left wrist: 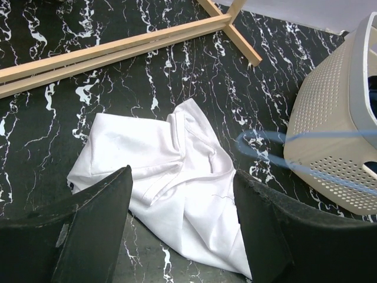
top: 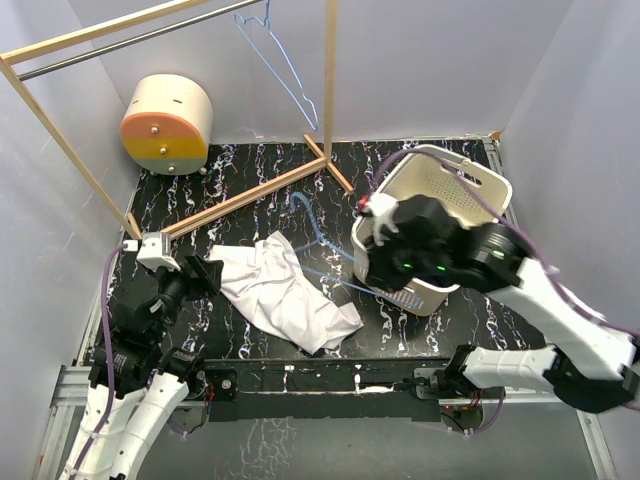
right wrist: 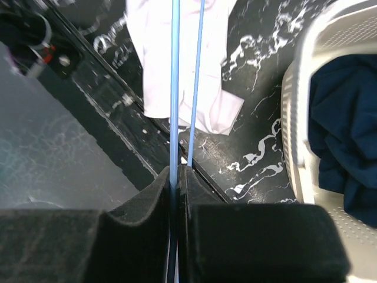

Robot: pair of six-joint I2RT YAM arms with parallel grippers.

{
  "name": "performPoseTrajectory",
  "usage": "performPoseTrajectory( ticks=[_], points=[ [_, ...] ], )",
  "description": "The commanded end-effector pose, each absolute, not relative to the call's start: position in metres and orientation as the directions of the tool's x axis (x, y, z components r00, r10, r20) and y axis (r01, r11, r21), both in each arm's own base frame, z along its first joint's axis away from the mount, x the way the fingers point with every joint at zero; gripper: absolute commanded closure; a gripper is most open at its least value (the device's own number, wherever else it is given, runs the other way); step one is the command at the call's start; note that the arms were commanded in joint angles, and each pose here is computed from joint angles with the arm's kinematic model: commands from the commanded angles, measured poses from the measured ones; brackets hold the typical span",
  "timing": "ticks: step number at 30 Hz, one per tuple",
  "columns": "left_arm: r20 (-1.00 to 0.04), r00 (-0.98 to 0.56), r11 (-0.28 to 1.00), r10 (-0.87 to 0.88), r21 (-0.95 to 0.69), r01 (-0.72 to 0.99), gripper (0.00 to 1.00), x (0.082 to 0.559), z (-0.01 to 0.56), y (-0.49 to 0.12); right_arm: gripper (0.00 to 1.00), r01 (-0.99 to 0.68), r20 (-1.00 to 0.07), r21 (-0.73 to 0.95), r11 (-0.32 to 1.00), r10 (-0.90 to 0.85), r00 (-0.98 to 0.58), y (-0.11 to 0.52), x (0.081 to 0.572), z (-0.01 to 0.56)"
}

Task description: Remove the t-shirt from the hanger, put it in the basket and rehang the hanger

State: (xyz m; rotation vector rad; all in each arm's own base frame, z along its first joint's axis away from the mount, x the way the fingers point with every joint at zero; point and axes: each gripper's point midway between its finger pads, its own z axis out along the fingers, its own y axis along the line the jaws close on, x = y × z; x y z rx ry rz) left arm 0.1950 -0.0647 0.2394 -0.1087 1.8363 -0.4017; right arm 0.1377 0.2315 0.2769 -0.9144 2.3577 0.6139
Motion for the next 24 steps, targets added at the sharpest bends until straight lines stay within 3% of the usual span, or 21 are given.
performPoseTrajectory(
  ticks=[1, 7, 15, 24],
  points=[
    [-0.905, -0.342, 0.938, -0.253, -0.316, 0.141, 0.33, 0.200, 0.230, -0.070, 0.92, -0.682, -0.722, 0.255, 0.686, -0.334, -0.606, 0.213, 0.130, 0.317],
    [-0.902, -0.353, 0.939, -0.250, -0.314, 0.137, 0.34, 0.202, 0.228, -0.071, 0.92, -0.715, -0.826, 0.252, 0.652, -0.240, -0.510, 0.245, 0.157, 0.357],
    [-0.899, -0.352, 0.943, -0.259, -0.314, 0.109, 0.34, 0.202, 0.227, -0.067, 0.92, -0.688, -0.953, 0.098, 0.719, -0.132, -0.273, 0.322, 0.265, 0.432],
    [-0.900, -0.342, 0.944, -0.270, -0.318, 0.092, 0.34, 0.201, 0.228, -0.063, 0.92, -0.718, -0.990, 0.139, 0.682, 0.077, -0.118, 0.372, 0.368, 0.492]
  ],
)
